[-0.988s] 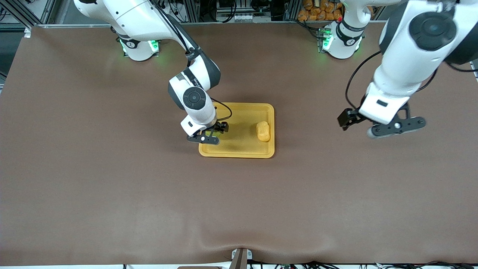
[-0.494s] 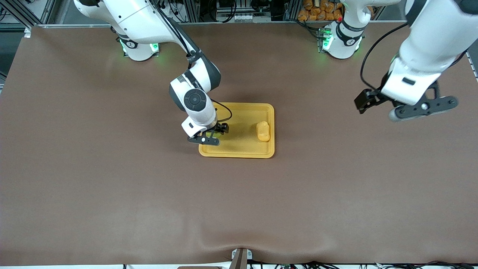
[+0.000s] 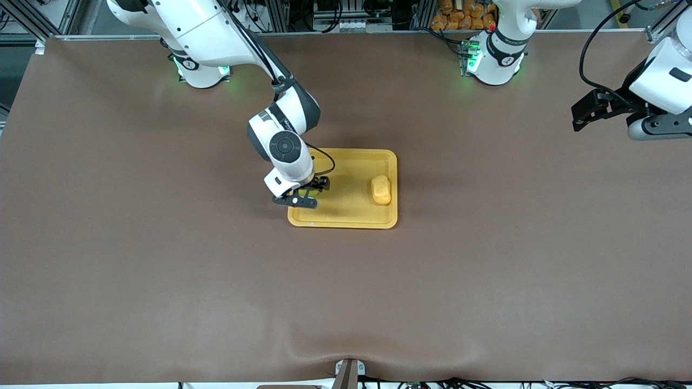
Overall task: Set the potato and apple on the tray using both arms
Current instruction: 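Open the left gripper and raise it away from the tray, then lower the apple onto the tray and open the right gripper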
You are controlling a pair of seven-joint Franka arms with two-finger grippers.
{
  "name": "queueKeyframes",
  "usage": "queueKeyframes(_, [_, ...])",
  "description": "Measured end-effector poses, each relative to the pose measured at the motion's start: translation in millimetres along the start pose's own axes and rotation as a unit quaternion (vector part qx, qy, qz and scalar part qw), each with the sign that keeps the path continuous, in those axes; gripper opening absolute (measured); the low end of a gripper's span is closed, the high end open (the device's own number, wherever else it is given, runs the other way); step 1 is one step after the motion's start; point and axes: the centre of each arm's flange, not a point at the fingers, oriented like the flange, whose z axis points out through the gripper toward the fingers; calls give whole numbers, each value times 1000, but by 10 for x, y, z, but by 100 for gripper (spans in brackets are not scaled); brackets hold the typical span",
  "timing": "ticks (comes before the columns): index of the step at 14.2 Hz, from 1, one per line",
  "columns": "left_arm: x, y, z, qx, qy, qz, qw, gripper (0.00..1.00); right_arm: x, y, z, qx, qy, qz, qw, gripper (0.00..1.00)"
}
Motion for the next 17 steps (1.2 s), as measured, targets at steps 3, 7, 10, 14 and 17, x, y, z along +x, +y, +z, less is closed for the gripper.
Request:
queueKeyframes(3, [-77,-161,27,0,-6,15,1000,100,5,5,2,0,0,2,1000,93])
queueKeyframes(7, [-257,-320,36,-17,-13,14,1000,100,60,-17,-82,4,6,4,1000,100])
queueKeyframes(10, [-339,-297,33,-20,-14,20,1000,100,145,-54,-316,4,6,7,1000,100])
queueKeyframes(14, [-410,-249,-29,-20,-9,25,999,100,340,-4,-736,4,6,19,1000,100])
queueKeyframes(17, [-434,-301,-59,-20,-7,20,1000,100,474,53,-980,2,1,29,1000,100])
